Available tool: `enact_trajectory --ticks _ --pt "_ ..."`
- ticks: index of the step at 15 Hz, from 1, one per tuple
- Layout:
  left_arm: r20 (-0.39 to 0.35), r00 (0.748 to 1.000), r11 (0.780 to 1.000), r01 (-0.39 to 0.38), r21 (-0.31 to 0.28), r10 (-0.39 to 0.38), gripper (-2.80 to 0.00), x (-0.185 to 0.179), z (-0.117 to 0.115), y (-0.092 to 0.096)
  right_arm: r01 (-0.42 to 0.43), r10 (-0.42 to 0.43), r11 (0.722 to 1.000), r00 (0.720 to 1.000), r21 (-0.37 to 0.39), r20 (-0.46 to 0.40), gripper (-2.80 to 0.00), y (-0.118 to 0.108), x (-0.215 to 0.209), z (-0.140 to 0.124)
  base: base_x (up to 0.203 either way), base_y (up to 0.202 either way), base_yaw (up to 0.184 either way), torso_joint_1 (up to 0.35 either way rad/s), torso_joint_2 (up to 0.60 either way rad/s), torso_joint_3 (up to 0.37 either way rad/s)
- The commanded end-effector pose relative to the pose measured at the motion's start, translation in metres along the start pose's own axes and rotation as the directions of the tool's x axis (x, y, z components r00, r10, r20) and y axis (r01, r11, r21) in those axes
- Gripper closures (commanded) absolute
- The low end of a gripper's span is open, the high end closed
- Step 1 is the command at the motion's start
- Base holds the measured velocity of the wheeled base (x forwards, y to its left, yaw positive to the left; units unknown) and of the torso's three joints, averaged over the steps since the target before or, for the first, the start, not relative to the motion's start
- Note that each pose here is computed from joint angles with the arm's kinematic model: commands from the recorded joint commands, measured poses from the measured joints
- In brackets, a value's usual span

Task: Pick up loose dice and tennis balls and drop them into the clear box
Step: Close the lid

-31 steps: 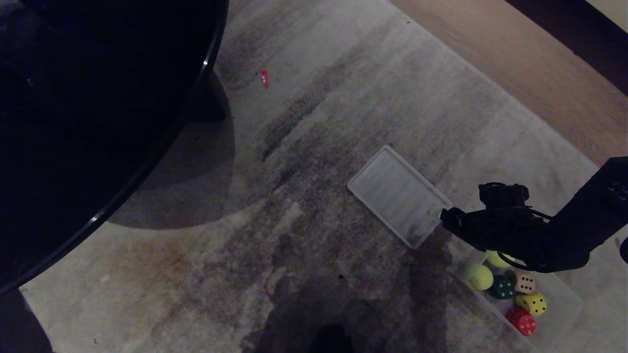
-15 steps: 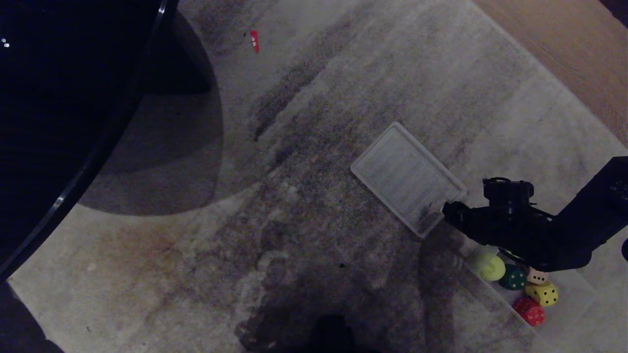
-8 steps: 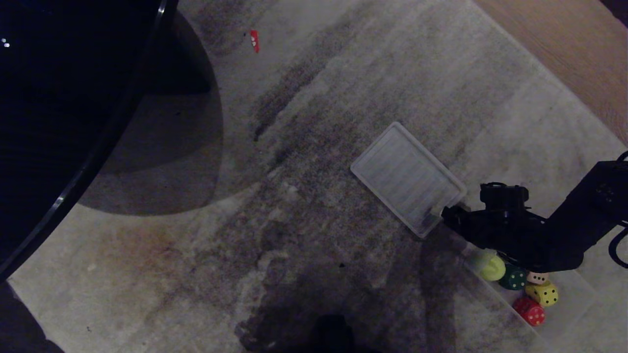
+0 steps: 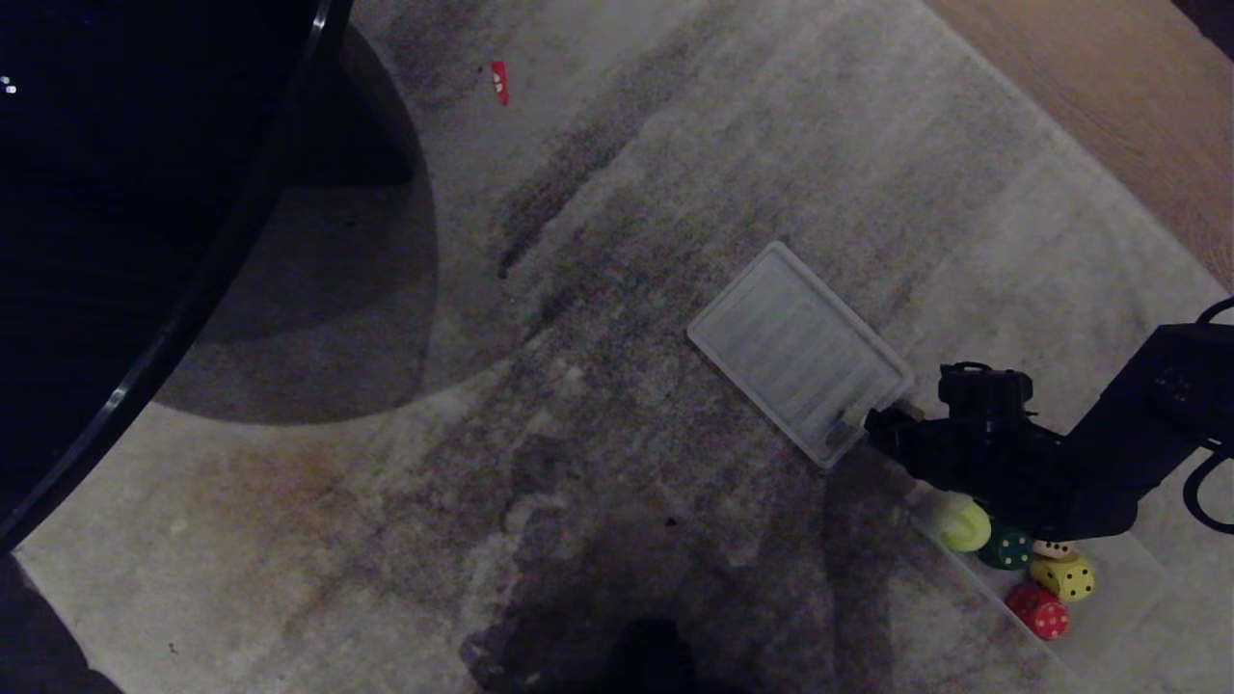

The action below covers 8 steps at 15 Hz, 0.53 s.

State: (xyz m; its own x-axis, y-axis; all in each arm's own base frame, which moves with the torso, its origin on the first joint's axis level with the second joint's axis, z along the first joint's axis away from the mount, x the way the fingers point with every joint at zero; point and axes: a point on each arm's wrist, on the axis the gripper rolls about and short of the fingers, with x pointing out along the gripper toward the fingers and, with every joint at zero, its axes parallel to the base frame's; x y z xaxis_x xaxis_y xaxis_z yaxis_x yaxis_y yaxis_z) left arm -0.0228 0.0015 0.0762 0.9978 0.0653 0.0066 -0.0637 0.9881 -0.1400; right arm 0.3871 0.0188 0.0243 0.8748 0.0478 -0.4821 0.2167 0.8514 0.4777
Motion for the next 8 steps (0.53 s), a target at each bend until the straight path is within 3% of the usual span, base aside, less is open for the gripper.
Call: enact_trajectory --ticks 1,6,7,8 --pt "-0.002 1.000 1.000 -0.001 -0.001 0.001 0.00 0.0002 -0.0003 0.0000 0.007 -0.007 1.000 1.000 -0.007 0.006 -2.80 -0.0006 -0.0032 0.0006 0.000 0.000 0.000 0.000 0.00 0.000" --pt "-0.002 1.000 1.000 -0.001 -0.001 0.001 0.00 0.0002 -0.0003 0.0000 0.059 -0.058 0.998 0.998 -0.011 0.009 -2.80 -0.0057 -0.0080 -0.0045 0.000 0.000 0.000 0.000 0.00 0.000" --pt "-0.002 1.000 1.000 -0.001 -0.001 0.001 0.00 0.0002 -0.0003 0.0000 0.059 -0.059 0.998 0.998 -0.016 0.006 0.00 -0.0062 -0.0065 -0.0051 0.000 0.000 0.000 0.000 0.00 0.000" --pt "-0.002 1.000 1.000 -0.001 -0.001 0.001 0.00 0.0002 -0.0003 0.0000 0.060 -0.060 0.998 0.998 -0.021 0.006 0.00 -0.0065 -0.0060 -0.0056 0.000 0.000 0.000 0.000 0.00 0.000"
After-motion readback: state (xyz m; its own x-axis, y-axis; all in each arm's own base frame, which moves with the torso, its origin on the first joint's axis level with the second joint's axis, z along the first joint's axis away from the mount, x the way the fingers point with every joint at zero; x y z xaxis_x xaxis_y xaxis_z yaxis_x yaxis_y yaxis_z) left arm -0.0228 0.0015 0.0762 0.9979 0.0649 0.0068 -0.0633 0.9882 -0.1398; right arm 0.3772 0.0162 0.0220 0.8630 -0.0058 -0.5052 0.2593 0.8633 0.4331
